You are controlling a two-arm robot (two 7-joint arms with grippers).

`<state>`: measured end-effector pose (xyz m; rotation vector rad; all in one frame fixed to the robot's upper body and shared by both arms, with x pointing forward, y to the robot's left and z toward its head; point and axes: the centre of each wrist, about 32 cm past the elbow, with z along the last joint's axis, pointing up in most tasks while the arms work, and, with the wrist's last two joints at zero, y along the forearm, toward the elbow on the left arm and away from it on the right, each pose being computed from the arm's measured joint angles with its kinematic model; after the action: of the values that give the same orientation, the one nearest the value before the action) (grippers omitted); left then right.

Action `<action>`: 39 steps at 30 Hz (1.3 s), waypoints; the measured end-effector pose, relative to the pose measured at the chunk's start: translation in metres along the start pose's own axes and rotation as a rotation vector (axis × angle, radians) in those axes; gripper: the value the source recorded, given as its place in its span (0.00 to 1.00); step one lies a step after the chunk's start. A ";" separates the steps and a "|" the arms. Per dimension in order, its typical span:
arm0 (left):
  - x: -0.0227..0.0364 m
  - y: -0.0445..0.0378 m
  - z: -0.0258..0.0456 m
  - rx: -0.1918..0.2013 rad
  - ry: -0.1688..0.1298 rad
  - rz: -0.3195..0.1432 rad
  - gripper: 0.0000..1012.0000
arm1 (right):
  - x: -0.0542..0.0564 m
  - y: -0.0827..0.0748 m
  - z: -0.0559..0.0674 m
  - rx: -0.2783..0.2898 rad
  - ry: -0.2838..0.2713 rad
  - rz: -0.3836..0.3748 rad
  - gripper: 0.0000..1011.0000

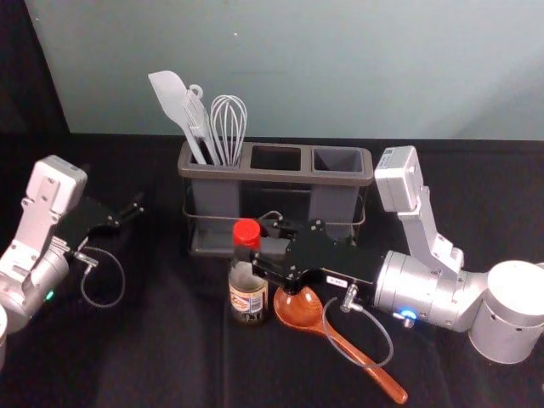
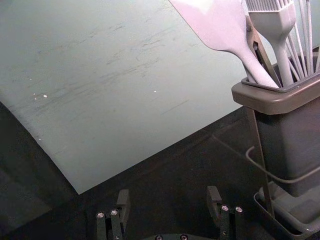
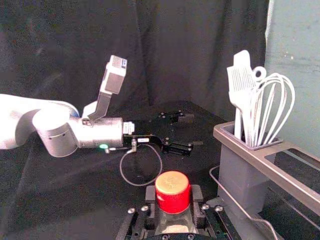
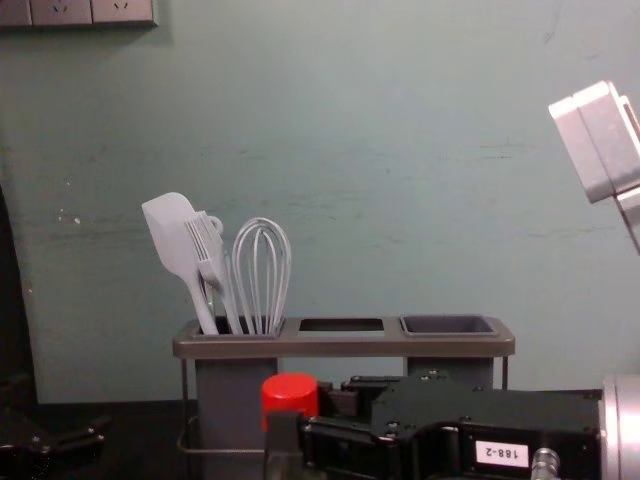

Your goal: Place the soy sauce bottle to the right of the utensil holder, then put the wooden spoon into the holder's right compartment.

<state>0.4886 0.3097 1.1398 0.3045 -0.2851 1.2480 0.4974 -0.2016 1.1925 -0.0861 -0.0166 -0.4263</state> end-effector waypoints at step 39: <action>0.0000 0.0000 0.0000 0.000 0.000 0.000 0.99 | -0.015 -0.088 0.039 0.060 0.002 -0.132 0.38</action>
<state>0.4886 0.3097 1.1398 0.3044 -0.2852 1.2480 0.4469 -0.2719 1.2378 -0.0258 -0.0335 -0.5579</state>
